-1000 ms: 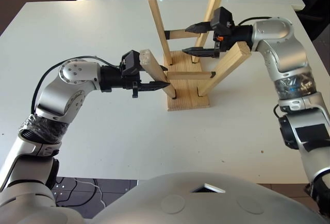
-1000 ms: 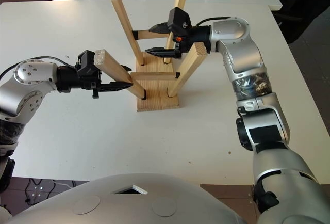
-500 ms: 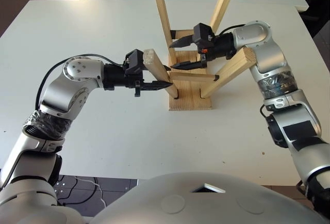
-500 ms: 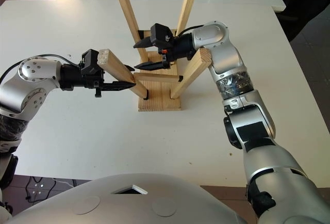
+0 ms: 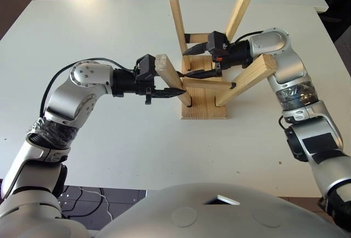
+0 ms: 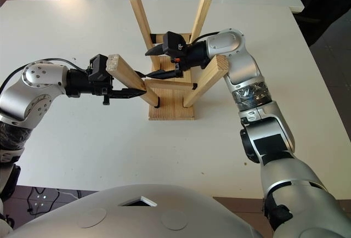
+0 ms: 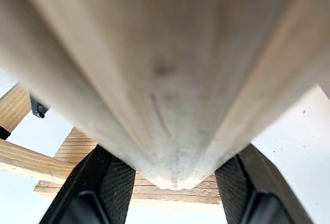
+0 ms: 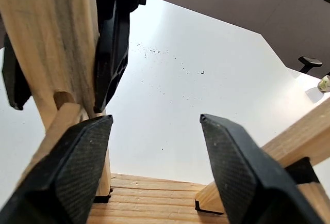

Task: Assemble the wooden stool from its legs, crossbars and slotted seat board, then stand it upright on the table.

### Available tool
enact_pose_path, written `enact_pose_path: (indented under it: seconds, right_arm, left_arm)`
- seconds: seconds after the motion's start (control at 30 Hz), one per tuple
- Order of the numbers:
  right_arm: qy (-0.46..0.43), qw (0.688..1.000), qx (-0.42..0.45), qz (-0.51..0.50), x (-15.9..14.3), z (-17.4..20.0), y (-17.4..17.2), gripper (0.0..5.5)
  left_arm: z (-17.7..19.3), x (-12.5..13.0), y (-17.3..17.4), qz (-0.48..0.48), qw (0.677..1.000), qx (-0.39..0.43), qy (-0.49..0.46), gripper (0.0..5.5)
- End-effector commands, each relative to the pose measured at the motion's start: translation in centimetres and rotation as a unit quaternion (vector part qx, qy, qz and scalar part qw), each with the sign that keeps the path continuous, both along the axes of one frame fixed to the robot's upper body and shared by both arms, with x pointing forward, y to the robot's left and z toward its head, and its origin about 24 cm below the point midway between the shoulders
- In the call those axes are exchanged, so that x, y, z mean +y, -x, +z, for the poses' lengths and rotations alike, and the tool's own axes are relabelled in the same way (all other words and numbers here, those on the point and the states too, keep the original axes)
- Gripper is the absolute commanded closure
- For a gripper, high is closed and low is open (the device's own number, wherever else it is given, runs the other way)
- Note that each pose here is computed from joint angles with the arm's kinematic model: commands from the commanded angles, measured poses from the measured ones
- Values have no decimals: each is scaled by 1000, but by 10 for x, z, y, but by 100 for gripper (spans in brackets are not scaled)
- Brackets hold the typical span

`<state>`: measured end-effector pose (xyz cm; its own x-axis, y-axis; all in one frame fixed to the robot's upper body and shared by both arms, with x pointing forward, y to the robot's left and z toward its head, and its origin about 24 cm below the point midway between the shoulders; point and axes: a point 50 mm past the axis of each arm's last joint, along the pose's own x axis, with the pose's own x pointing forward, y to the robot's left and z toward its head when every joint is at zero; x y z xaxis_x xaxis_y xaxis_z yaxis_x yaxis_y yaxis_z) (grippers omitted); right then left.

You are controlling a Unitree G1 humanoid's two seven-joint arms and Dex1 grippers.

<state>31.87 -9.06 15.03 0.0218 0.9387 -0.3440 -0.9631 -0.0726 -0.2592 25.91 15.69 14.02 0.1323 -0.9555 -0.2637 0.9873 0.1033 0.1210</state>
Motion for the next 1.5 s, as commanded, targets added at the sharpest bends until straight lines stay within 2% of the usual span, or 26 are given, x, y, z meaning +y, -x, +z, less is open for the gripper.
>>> enact_pose_path:
  seconds: [0.03,0.23,0.47,0.57,0.67,0.8,0.97,1.03,1.1,1.27,1.5]
  right_arm:
    - [43,993,38,104,14,-10,27,237]
    - [66,986,76,135,7,-11,39,237]
    - [40,996,24,73,8,-2,21,237]
    - [2,1000,-14,16,-1,17,8,237]
    - [-75,994,-62,-48,-11,48,-2,237]
    - [-217,950,-148,-167,-32,103,-12,237]
    - [-322,881,-226,-264,-50,139,-3,237]
    - [-350,857,-250,-283,-51,149,7,237]
    - [-381,841,-255,-285,-39,156,26,237]
    - [-416,835,-227,-280,-4,141,73,237]
    - [-396,822,-109,-394,-3,78,98,337]
  left_arm:
    - [-65,18,6,71,979,95,-165,347]
    - [-65,19,3,79,978,89,-174,347]
    - [-71,16,5,72,976,89,-183,347]
    - [-76,15,8,65,975,86,-194,347]
    - [-78,14,11,64,975,89,-195,347]
    - [-77,14,13,75,976,95,-183,347]
    - [-69,14,9,84,977,83,-177,347]
    - [-67,14,6,87,977,79,-178,347]
    - [-66,16,5,89,976,75,-184,347]
    - [-66,17,4,93,974,67,-195,347]
    - [-69,22,7,107,971,71,-200,347]
